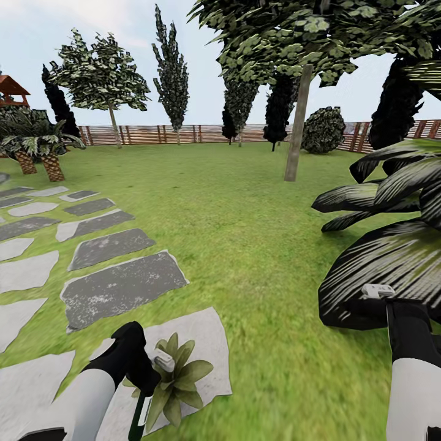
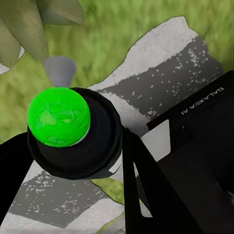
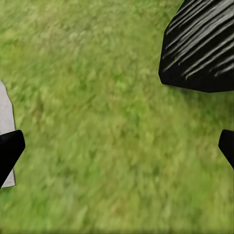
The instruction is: Pick up the pesticide atomizer in the garden and spray insectifuge to fully cover both potted plants in the garden.
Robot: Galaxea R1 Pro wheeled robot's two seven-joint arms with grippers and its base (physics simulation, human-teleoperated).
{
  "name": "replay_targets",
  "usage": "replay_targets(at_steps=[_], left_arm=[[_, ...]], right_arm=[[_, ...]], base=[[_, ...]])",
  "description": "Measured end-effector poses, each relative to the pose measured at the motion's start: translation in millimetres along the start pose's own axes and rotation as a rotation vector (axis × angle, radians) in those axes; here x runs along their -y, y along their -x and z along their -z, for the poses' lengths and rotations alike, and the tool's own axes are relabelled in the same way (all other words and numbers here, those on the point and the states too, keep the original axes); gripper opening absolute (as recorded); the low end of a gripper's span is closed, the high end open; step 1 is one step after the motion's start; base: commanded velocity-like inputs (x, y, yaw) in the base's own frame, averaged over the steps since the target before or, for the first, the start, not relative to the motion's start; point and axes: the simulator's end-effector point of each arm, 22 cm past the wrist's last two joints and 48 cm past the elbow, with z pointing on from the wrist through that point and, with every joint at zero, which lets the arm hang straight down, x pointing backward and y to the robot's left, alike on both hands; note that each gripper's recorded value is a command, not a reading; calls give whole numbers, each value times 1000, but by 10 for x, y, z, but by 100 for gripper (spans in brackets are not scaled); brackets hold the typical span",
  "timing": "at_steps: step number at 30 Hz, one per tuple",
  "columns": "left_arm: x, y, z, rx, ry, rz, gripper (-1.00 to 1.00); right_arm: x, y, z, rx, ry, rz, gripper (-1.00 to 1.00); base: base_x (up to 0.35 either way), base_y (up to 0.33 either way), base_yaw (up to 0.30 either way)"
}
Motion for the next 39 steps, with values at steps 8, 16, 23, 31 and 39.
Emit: replay_targets(at_steps=[8,16,23,31,39], left_arm=[[-8,-2,-24,-5,1,-1,-100],[-11,10,-75,-2,2,-4,-100],[29,28,-153,-3,-4,-11,-100],[33,28,-155,-4,-4,-14,-100],[13,17,-295,-4,-5,-13,-100]], right_arm=[[-4,-29,-31,-7,-1,2,100],[4,-67,-62,-6,-1,1,100],[15,-114,-99,-6,-4,2,100],[14,-108,-97,-4,-4,2,100],[13,-221,-185,-5,-4,3,100]], base=[[0,0,0],[0,0,0],[0,0,0],[0,0,0],[0,0,5]])
